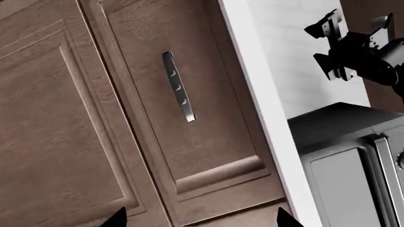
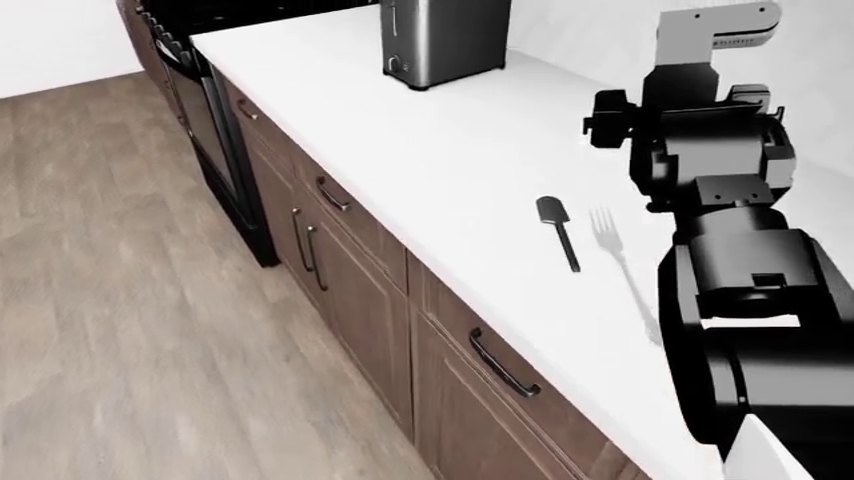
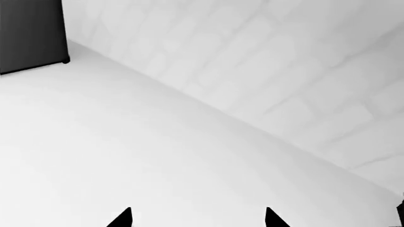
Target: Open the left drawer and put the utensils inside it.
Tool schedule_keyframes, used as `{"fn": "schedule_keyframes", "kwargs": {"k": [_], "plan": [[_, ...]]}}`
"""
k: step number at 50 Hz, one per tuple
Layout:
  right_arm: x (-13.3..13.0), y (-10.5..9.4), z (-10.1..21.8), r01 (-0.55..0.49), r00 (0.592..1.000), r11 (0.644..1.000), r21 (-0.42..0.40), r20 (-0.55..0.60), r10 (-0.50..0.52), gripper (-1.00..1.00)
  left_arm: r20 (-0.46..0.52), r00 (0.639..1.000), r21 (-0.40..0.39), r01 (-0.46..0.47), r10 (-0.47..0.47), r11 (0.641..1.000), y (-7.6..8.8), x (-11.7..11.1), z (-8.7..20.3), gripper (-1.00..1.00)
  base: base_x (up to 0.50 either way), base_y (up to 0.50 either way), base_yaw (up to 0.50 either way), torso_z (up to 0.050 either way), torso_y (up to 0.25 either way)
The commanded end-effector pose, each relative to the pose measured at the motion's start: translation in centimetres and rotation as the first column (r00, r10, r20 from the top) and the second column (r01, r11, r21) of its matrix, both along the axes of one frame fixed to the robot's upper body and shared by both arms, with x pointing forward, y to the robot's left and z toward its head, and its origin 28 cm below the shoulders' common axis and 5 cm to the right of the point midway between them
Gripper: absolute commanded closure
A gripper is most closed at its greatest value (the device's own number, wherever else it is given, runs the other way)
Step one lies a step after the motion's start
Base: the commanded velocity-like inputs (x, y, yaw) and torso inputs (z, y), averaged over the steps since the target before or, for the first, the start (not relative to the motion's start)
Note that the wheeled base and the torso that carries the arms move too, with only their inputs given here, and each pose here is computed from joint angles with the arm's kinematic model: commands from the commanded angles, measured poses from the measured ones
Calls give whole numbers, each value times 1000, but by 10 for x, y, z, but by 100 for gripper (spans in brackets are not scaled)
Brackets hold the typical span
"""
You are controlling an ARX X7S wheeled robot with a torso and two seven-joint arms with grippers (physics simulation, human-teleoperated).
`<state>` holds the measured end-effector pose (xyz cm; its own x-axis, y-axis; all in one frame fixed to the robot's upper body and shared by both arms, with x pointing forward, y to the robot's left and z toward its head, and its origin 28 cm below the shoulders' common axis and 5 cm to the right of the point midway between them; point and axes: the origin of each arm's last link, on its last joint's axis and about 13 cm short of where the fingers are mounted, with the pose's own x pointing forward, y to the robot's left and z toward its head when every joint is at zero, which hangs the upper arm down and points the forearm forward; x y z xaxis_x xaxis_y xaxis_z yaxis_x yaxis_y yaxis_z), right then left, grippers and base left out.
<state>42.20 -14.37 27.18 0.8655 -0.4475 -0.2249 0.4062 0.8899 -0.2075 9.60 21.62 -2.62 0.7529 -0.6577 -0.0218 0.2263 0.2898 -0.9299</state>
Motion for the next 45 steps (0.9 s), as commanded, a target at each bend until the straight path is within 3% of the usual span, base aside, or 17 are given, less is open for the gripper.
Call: {"fn": "schedule_keyframes", "kwargs": {"k": [1, 12, 22, 45], "plan": [[1, 0, -2, 0, 1000, 1000, -3, -2, 0, -100, -1, 1000, 2, -3, 3, 1000, 1, 1, -1, -100, 294, 404, 0, 0, 0], [0, 0, -3, 9, 1000, 1000, -10, -2, -9, -100, -2, 1000, -3, -3, 3, 1000, 1, 0, -2, -100, 80, 110, 0, 0, 1], [0, 0, -3, 12, 1000, 1000, -20, 0, -12, -100, -3, 1000, -2, -3, 3, 1000, 1, -1, -2, -100, 285, 392, 0, 0, 0], [1, -1, -8, 20, 1000, 1000, -6, -4, -20, -100, -8, 1000, -5, -9, 9, 1000, 1, -1, -6, -100, 25, -18, 0, 0, 0]]}}
